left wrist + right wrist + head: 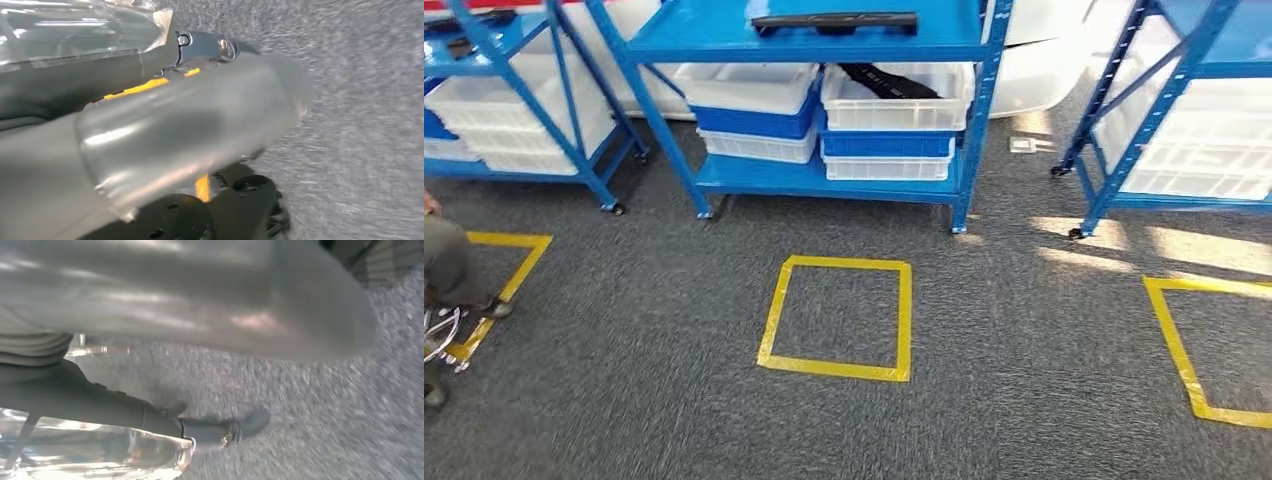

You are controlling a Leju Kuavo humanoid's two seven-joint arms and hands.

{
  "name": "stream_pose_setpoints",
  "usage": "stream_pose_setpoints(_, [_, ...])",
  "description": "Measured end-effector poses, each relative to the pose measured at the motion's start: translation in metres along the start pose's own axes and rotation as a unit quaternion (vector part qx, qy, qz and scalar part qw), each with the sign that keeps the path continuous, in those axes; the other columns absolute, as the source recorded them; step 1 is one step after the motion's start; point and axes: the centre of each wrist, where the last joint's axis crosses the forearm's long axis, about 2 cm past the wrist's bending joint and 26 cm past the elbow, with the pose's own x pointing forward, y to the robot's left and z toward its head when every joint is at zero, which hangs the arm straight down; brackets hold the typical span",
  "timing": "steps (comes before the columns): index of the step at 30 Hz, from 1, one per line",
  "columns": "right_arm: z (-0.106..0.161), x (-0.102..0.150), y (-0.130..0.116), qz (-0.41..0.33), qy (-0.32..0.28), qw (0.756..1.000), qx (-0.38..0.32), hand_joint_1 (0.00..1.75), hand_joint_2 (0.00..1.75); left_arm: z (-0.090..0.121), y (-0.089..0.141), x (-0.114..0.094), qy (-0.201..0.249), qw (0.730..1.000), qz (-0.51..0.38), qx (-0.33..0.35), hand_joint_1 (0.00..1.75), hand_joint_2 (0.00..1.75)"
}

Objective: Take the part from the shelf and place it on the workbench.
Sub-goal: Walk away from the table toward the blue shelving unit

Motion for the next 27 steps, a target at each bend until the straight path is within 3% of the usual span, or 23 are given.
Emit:
stream_pose_setpoints(3, [-0.0001, 0.0062, -0.0018, -0.002, -0.004, 1.0, -0.006, 0.0, 0.0, -0.0021, -0.002, 0.0062, -0.005, 1.0, -0.002, -0.001, 0.0, 0.0])
stream_pose_setpoints(7, [0.0006, 0.0074, 0.0001, -0.003, -0.001, 1.0, -0.006, 0.0, 0.0, 0.0, -0.0026, 0.0007, 0.002, 1.0, -0.006, 0.003, 0.0, 1.75])
stream_pose_setpoints(8, [0.0007, 0.0069, 0.0005, -0.003, 0.001, 1.0, -0.007, 0.0, 0.0, 0.0004, -0.0027, -0.0003, 0.002, 1.0, -0.006, 0.003, 0.0, 1.75])
stream_pose_setpoints(12, [0.0013, 0.0073, 0.0017, -0.002, 0.003, 1.0, -0.014, 0.0, 1.75, 0.0011, -0.0024, -0.0022, 0.004, 1.0, -0.008, 0.005, 0.0, 1.75])
stream_pose_setpoints(23, [0.0002, 0.0049, -0.0011, 0.0, 0.015, 1.0, -0.017, 0.0, 1.75, 0.001, -0.0061, -0.0012, 0.004, 1.0, -0.005, 0.001, 0.0, 1.75])
stream_pose_setpoints(27, [-0.0008, 0.0047, -0.0041, 0.0, 0.016, 1.0, -0.019, 0.0, 1.75, 0.0011, -0.0092, -0.0005, 0.004, 1.0, -0.005, -0.001, 0.0, 0.0])
